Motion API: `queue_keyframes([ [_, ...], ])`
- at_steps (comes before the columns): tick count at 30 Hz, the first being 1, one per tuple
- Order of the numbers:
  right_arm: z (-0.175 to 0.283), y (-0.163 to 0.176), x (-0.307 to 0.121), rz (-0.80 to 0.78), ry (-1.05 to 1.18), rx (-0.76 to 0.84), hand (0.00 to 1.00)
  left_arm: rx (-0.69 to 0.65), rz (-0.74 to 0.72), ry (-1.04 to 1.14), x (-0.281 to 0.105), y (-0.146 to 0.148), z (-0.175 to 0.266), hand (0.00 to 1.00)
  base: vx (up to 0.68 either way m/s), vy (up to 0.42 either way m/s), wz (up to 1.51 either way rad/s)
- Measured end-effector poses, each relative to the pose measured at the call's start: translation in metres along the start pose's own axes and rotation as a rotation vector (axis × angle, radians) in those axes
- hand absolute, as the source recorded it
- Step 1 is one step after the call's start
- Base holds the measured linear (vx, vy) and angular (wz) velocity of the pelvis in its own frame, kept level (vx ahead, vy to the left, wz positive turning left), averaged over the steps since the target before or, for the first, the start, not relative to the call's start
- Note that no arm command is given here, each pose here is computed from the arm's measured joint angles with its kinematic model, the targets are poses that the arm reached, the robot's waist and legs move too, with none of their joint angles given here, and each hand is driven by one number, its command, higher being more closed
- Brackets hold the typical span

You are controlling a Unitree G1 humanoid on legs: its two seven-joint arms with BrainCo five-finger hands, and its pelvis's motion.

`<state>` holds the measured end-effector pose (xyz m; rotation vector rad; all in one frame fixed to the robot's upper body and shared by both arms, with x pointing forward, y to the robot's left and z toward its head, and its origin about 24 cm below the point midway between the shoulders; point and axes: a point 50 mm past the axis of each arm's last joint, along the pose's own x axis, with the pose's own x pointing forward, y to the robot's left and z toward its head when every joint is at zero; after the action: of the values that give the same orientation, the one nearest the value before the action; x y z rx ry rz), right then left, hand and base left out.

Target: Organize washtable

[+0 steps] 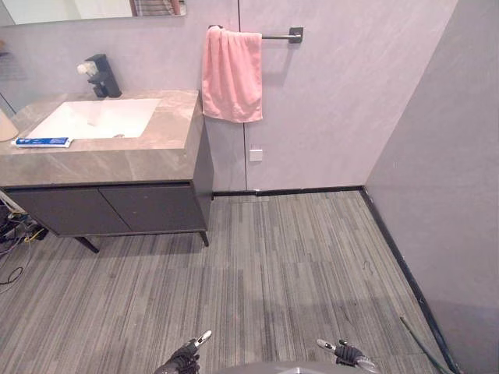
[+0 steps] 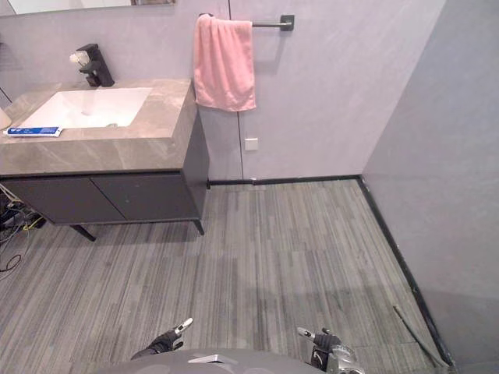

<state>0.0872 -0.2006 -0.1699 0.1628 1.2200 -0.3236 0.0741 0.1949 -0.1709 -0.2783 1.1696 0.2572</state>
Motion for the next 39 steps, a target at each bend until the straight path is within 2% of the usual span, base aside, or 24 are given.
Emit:
queue_keyframes([
  [39,0.003,0.004,0.000,0.036,-0.002,-0.012,0.00,0.144,-0.038,-0.004,0.003,-0.011,0.011,0.00,0.02,-0.003,0.01],
])
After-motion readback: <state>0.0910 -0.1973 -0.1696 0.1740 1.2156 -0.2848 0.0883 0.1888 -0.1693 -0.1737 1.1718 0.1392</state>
